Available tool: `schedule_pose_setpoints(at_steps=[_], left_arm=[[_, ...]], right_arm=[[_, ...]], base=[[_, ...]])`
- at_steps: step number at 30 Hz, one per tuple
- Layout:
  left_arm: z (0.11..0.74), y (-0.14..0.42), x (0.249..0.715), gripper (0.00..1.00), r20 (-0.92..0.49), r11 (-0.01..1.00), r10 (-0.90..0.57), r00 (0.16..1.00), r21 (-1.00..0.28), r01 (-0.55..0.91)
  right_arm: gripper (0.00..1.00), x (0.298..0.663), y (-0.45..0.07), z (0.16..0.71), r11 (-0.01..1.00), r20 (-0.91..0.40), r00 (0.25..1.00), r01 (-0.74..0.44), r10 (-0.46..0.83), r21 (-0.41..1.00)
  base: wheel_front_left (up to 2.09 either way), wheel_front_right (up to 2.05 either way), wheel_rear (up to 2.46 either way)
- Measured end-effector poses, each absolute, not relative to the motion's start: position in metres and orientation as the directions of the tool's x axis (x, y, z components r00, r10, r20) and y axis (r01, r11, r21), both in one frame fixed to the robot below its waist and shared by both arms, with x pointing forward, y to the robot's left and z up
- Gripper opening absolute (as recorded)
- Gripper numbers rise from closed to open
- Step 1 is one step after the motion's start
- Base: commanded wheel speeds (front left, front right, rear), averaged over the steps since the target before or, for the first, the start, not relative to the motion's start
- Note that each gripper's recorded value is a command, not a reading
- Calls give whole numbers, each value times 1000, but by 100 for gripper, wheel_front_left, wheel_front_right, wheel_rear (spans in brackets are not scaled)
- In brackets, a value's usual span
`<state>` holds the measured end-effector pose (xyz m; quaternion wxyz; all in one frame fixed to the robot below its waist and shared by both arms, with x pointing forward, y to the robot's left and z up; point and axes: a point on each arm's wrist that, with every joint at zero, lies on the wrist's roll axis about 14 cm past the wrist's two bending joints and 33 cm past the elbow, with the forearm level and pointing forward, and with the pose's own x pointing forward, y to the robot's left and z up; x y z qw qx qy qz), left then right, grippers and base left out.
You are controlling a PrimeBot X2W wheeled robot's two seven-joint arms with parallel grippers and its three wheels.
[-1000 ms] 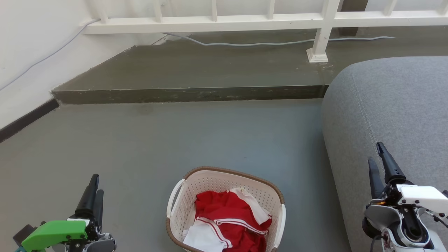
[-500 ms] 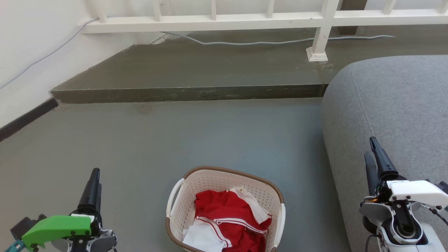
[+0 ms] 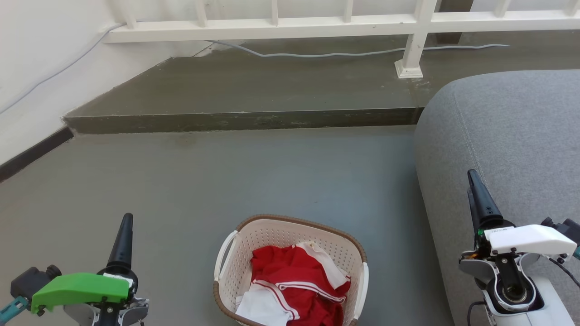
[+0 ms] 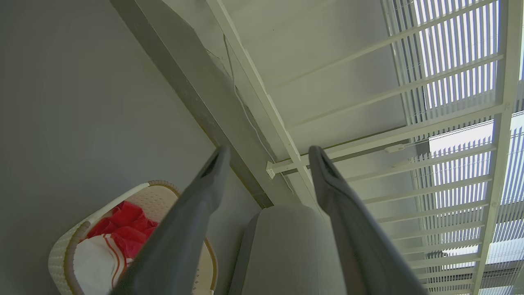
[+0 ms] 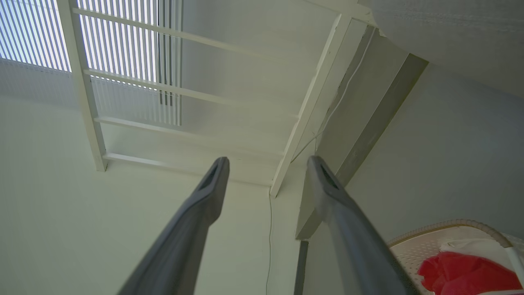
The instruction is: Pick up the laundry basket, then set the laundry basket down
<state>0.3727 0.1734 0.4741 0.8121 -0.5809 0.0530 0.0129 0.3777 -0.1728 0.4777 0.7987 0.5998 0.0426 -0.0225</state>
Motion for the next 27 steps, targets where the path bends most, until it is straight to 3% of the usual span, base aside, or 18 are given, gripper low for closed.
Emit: schedule_pose_setpoints(at_steps=[19,27], left_arm=[[482,172,376,100,-60,642,-52,997,-766,-13],[487,169,377,100,-36,716,-59,998,-698,17]], right_arm=[[100,381,-158,486,627,-53,996,-5,74,779],[100,383,-151,491,718,-36,995,-39,89,695]], base=[[0,0,0],[0,0,0]])
